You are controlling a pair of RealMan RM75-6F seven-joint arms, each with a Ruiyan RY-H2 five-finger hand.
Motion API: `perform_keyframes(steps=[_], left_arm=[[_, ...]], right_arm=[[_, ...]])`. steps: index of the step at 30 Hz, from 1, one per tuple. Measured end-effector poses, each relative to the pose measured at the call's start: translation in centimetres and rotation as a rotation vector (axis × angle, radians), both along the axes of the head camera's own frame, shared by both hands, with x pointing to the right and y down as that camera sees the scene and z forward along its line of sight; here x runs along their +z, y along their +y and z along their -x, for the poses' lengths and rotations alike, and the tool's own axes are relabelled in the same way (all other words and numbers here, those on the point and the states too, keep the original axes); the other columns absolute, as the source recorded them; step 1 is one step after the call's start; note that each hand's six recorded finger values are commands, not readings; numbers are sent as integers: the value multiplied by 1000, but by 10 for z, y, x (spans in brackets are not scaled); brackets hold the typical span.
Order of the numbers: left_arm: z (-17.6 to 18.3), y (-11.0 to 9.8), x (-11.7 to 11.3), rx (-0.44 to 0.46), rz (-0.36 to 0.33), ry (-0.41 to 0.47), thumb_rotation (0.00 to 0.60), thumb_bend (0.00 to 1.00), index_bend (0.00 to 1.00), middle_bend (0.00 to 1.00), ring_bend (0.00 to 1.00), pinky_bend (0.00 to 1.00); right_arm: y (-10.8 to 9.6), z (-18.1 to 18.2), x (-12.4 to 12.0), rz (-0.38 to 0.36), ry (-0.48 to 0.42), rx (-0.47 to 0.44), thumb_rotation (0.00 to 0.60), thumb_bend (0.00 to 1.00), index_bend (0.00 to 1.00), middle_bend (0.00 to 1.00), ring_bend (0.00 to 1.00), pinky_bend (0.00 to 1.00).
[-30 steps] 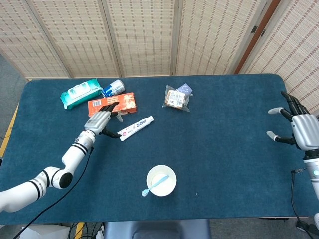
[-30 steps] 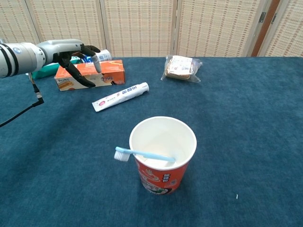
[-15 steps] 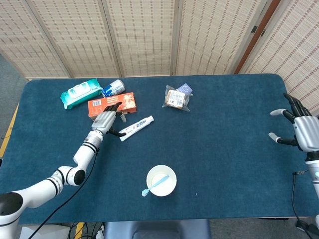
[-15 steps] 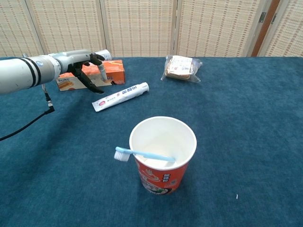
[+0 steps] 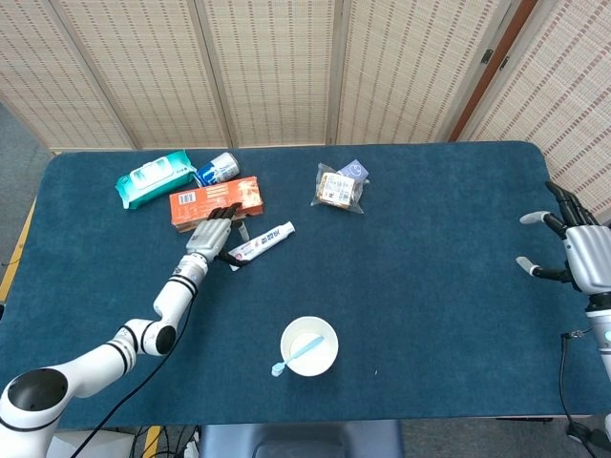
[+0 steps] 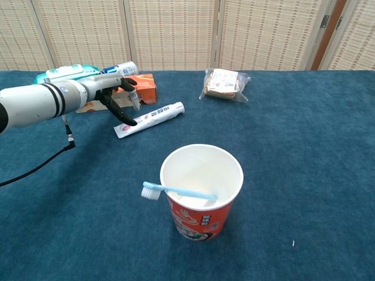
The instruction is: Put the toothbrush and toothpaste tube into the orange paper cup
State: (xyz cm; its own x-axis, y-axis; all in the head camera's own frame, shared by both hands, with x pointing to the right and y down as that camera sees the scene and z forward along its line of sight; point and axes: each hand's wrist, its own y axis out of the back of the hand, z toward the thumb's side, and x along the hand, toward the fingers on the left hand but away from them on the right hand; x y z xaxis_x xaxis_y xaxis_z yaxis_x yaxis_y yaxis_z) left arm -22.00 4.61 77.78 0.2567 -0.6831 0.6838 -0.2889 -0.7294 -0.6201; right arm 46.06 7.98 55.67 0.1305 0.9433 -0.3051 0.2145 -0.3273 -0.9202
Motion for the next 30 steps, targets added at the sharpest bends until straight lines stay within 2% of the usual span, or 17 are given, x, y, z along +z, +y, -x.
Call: perform_keyframes(steps=[11,17,20,25,30], left_arm=[[-8,-2,5,-5,-3,-13,600,0,426,0,0,0],[-8,-2,2,-3,-36,-22,600,0,425,0,0,0],[-9,-2,-2,7,-72,-25,600,0,425,0,0,0],[-13,-2,-15,39,-177,-41,600,0,418,0,0,0],[-15,0,-19,87,-255,-99,600,0,420,0,0,0]], right_arm=[[1,-2,0,-2,-2,6,600,93,382,8,0,196],[2,-3,0,-1,-5,9,600,93,382,8,0,196],[2,-3,1,0,-8,9,600,93,382,8,0,196],[3,-1,3,1,-14,6,600,93,382,8,0,196],[4,-2,2,-2,-16,9,600,93,382,8,0,196]])
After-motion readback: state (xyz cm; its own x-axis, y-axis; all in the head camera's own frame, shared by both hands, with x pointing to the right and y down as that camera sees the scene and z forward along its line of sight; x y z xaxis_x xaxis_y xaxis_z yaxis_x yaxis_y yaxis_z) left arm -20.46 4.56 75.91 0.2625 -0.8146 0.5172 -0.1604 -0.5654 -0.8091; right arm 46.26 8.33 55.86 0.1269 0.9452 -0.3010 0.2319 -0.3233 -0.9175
